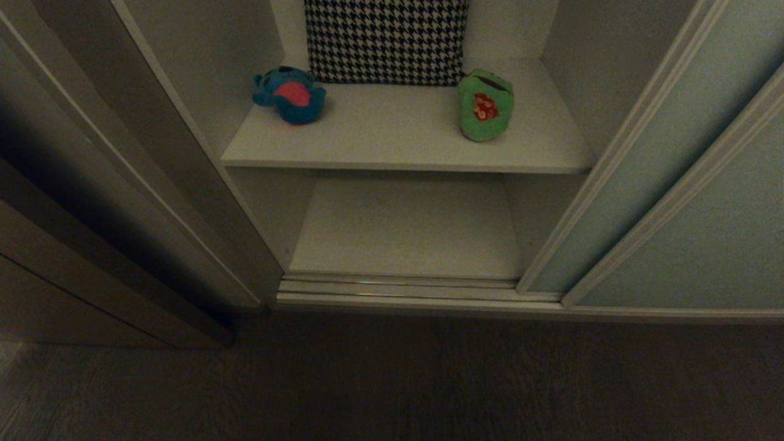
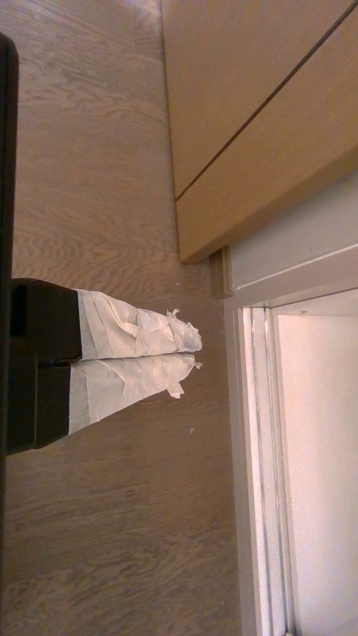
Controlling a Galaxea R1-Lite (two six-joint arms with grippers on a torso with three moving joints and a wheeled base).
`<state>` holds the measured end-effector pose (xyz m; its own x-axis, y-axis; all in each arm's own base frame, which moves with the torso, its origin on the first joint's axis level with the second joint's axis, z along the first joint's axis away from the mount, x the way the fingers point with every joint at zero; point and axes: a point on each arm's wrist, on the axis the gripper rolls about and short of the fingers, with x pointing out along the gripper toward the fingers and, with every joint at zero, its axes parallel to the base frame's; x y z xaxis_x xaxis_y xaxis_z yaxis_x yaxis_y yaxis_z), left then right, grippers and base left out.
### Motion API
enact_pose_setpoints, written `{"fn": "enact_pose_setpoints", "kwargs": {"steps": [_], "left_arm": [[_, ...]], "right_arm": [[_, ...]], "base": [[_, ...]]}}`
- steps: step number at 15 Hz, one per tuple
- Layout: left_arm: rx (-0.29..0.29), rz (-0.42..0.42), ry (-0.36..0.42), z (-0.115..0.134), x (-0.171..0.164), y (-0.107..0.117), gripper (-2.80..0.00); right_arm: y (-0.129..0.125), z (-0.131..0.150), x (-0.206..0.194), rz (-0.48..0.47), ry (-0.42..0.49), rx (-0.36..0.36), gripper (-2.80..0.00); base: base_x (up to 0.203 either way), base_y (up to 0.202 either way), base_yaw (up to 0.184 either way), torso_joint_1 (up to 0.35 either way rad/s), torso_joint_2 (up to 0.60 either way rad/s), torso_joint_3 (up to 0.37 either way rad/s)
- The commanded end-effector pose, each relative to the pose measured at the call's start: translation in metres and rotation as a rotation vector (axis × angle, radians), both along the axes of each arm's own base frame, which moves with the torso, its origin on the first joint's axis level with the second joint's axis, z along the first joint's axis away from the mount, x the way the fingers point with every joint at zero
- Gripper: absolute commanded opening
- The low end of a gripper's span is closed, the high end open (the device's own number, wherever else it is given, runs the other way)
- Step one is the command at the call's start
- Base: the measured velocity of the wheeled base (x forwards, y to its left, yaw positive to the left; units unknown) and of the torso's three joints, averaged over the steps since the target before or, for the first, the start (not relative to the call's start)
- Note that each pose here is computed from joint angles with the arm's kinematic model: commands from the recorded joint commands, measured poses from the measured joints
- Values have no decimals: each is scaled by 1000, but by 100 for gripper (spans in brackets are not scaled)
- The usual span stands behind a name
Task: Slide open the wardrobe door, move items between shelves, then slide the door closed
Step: Place the blue doll on the lower shelf
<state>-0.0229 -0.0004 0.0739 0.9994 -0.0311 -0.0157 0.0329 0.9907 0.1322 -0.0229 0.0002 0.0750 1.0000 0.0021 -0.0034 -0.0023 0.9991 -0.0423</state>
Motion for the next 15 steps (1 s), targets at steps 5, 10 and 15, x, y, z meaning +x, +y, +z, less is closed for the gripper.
{"fn": "enact_pose_setpoints", "kwargs": {"steps": [5, 10, 15], "left_arm": [[-1, 0, 6, 0, 0, 0, -280], [-11, -1, 5, 0, 0, 0, -280], [-20, 1, 5, 0, 0, 0, -280]], "right_arm": [[0, 0, 0, 1, 1, -1, -280], [0, 0, 0, 1, 1, -1, -280], [0, 0, 0, 1, 1, -1, -280]], "base": [[0, 0, 0, 0, 0, 0], [0, 0, 0, 0, 0, 0], [0, 0, 0, 0, 0, 0]]}}
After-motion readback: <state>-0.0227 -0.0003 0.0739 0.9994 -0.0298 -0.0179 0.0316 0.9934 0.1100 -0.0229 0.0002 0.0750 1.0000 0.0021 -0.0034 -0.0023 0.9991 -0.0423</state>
